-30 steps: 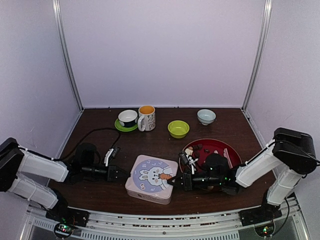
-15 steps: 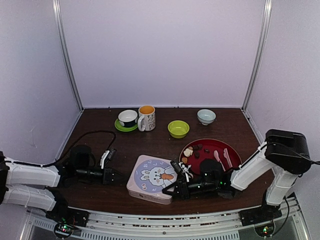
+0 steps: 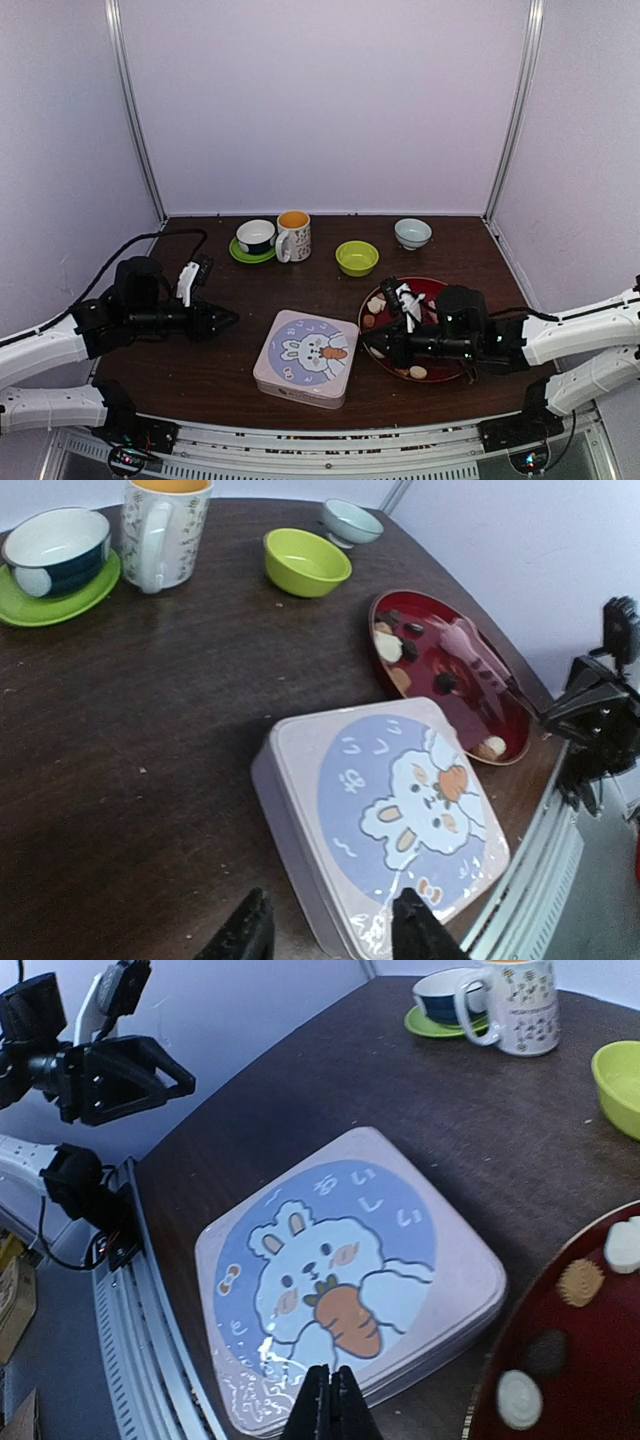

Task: Pack the chocolate
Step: Reset both arms

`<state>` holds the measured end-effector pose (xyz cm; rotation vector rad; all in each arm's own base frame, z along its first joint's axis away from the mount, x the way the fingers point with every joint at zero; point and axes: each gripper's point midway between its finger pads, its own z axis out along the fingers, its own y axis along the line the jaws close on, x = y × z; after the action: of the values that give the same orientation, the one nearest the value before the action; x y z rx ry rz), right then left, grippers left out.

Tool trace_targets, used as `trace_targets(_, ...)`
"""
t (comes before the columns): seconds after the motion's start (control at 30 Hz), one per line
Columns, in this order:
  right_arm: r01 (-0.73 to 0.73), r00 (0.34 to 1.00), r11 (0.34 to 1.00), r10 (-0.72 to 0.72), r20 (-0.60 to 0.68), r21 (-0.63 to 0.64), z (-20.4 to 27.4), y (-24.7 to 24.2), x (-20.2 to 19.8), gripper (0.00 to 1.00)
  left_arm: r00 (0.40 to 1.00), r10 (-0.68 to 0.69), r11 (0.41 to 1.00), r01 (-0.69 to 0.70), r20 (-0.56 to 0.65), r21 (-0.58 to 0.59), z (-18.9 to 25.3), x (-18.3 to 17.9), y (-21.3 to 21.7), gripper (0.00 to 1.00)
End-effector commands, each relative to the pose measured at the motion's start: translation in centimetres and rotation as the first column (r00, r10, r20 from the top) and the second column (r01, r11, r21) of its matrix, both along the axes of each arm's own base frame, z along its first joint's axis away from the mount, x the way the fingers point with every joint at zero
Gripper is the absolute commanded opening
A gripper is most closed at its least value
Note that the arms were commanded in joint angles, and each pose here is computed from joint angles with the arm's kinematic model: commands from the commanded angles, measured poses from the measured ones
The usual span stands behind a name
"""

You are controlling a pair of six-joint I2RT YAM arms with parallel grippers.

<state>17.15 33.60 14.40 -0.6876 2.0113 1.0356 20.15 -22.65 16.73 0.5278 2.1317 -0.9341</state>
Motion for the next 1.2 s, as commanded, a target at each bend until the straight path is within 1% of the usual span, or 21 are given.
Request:
trace_targets(0.0,0.255,0.959,0.960,-0.237,0.155,-0.114,2.0,-5.1,5.3,0.01,0.985,0.163,0.975,-0.171,0.063,0.140,-0.1,2.8,2.4,0.58)
trace_targets(0.03,0.313,0.941,0.943,-0.292,0.172,-0.111,2.6,-6.4,6.5,0.08,0.978,0.192,0.968,-0.201,0.077,0.148,0.3,3.4,2.7,0.68)
trace_targets(0.07,0.371,0.918,0.923,-0.347,0.191,-0.107,3.2,-7.7,7.6,0.18,0.971,0.220,0.961,-0.232,0.097,0.149,0.8,4.0,3.0,0.80)
trace_targets(0.1,0.422,0.894,0.900,-0.394,0.213,-0.107,3.7,-9.0,8.6,0.36,0.959,0.255,0.949,-0.272,0.120,0.157,1.4,4.6,3.5,0.96)
trace_targets(0.13,0.480,0.862,0.870,-0.446,0.239,-0.110,4.2,-10.5,9.6,0.53,0.946,0.292,0.935,-0.314,0.140,0.166,1.9,5.3,4.2,0.97)
trace_targets(0.2,0.582,0.795,0.802,-0.528,0.298,-0.131,5.0,-13.2,11.1,0.75,0.911,0.377,0.894,-0.406,0.168,0.192,2.5,6.8,6.3,0.98)
trace_targets(0.23,0.644,0.746,0.752,-0.575,0.336,-0.142,5.6,-14.9,11.8,0.87,0.889,0.420,0.869,-0.452,0.180,0.203,2.9,7.6,7.4,0.98)
trace_targets(0.27,0.679,0.713,0.720,-0.600,0.362,-0.144,6.1,-15.9,12.1,0.96,0.868,0.456,0.844,-0.492,0.196,0.214,3.1,8.3,8.5,0.98)
trace_targets(0.3,0.720,0.672,0.679,-0.630,0.388,-0.144,6.6,-17.2,12.5,1.00,0.844,0.492,0.818,-0.532,0.212,0.220,3.4,8.9,9.5,0.98)
trace_targets(0.37,0.800,0.578,0.588,-0.702,0.416,-0.119,7.7,-20.2,13.5,1.00,0.779,0.578,0.748,-0.625,0.244,0.221,3.3,9.9,11.9,0.98)
trace_targets(0.43,0.858,0.489,0.507,-0.763,0.422,-0.077,8.6,-22.9,14.4,1.00,0.735,0.628,0.713,-0.675,0.255,0.190,3.2,10.7,13.7,0.98)
trace_targets(0.5,0.892,0.422,0.450,-0.799,0.429,-0.041,9.3,-25.1,15.2,1.00,0.700,0.658,0.683,-0.710,0.276,0.171,3.4,11.2,15.2,0.98)
trace_targets(0.57,0.915,0.367,0.403,-0.814,0.450,-0.018,9.8,-26.9,15.7,1.00,0.656,0.677,0.637,-0.749,0.333,0.181,3.8,11.8,16.9,0.98)
trace_targets(0.63,0.936,0.311,0.353,-0.817,0.486,-0.006,9.8,-28.6,16.1,1.00,0.578,0.694,0.541,-0.812,0.430,0.219,4.5,12.2,19.2,0.98)
trace_targets(0.7,0.947,0.268,0.322,-0.808,0.525,0.011,9.7,-30.1,16.3,1.00,0.498,0.715,0.445,-0.865,0.491,0.229,4.9,12.5,21.5,0.98)
trace_targets(0.77,0.949,0.248,0.316,-0.779,0.576,0.018,9.2,-31.0,16.4,1.00,0.437,0.723,0.387,-0.898,0.535,0.210,5.4,12.9,23.0,0.98)
trace_targets(0.87,0.944,0.256,0.331,-0.734,0.629,0.003,8.3,-31.4,16.8,1.00,0.348,0.697,0.306,-0.935,0.627,0.180,5.9,13.5,24.6,0.98)
trace_targets(0.93,0.946,0.267,0.323,-0.731,0.628,-0.026,7.2,-32.1,17.1,1.00,0.349,0.641,0.310,-0.932,0.684,0.186,5.1,14.2,24.8,0.98)
trace_targets(1.03,0.931,0.304,0.365,-0.751,0.587,-0.015,5.7,-33.1,17.8,1.00,0.366,0.609,0.317,-0.926,0.704,0.207,4.4,15.7,25.4,0.98)
trace_targets(1.1,0.932,0.284,0.361,-0.774,0.566,0.026,4.8,-34.2,17.9,1.00,0.373,0.626,0.322,-0.923,0.684,0.208,3.5,16.6,25.9,0.98)
trace_targets(1.17,0.930,0.265,0.363,-0.778,0.570,0.062,4.3,-35.0,18.0,1.00,0.395,0.623,0.369,-0.909,0.675,0.192,2.9,17.4,25.6,0.98)
